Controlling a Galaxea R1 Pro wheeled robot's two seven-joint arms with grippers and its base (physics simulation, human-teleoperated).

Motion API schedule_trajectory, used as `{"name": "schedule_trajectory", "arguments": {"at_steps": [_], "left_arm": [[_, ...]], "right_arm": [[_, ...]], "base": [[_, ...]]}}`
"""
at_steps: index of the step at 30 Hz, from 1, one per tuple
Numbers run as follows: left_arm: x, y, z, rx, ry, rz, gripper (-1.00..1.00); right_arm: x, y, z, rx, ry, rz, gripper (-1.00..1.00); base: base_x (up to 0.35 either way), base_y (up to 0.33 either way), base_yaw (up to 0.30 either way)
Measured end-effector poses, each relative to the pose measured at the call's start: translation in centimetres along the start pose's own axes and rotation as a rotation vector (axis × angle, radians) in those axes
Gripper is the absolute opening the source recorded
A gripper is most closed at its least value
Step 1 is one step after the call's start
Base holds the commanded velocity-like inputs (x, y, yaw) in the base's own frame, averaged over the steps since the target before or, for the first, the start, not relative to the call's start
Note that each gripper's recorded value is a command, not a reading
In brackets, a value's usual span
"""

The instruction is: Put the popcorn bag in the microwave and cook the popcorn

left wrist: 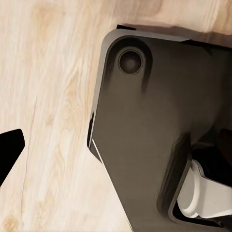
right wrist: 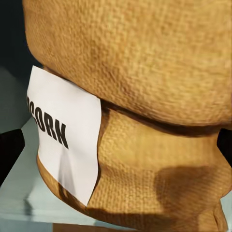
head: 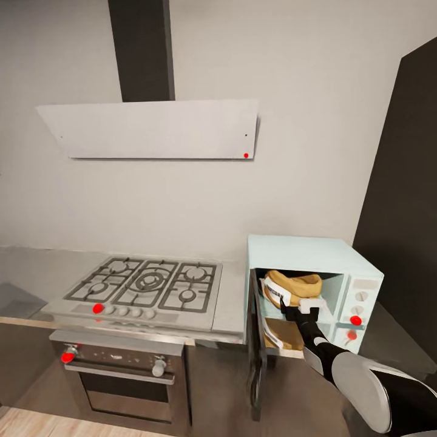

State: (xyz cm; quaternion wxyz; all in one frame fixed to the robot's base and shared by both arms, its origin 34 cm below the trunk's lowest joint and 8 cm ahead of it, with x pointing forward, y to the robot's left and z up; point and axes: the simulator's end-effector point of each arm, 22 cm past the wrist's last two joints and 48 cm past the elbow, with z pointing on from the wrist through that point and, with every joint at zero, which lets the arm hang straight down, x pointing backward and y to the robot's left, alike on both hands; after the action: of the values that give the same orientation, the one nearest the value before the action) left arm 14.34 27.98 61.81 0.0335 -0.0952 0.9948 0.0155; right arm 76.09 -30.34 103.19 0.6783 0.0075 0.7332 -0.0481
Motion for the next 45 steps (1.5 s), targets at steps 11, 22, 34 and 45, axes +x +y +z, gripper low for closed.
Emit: {"name": "schedule_trajectory", "arguments": {"at_steps": [11, 22, 34, 45], "left_arm": [[0.02, 0.00, -0.01, 0.000, 0.000, 0.000, 1.00], [0.02, 0.00, 0.00, 0.000, 0.001, 0.000, 1.00], [0.00, 0.00, 0.00, 0.000, 0.000, 0.000, 1.00], [0.01, 0.00, 0.00, 0.000, 0.000, 0.000, 1.00]], "right_arm": [[-0.55, -0.01, -0.01, 0.000, -0.023, 0.000, 1.00], [-0.71, -0.02, 0.00, 0.000, -0.031, 0.002, 1.00], [-0.70, -0.01, 0.01, 0.000, -0.031, 0.001, 1.00], [-0.71, -0.01, 0.01, 0.000, -0.031, 0.002, 1.00]], "base": [[0.118, 0.000, 0.000], [0.048, 0.000, 0.000], [0.006, 0.000, 0.000], [0.058, 0.000, 0.000]]}}
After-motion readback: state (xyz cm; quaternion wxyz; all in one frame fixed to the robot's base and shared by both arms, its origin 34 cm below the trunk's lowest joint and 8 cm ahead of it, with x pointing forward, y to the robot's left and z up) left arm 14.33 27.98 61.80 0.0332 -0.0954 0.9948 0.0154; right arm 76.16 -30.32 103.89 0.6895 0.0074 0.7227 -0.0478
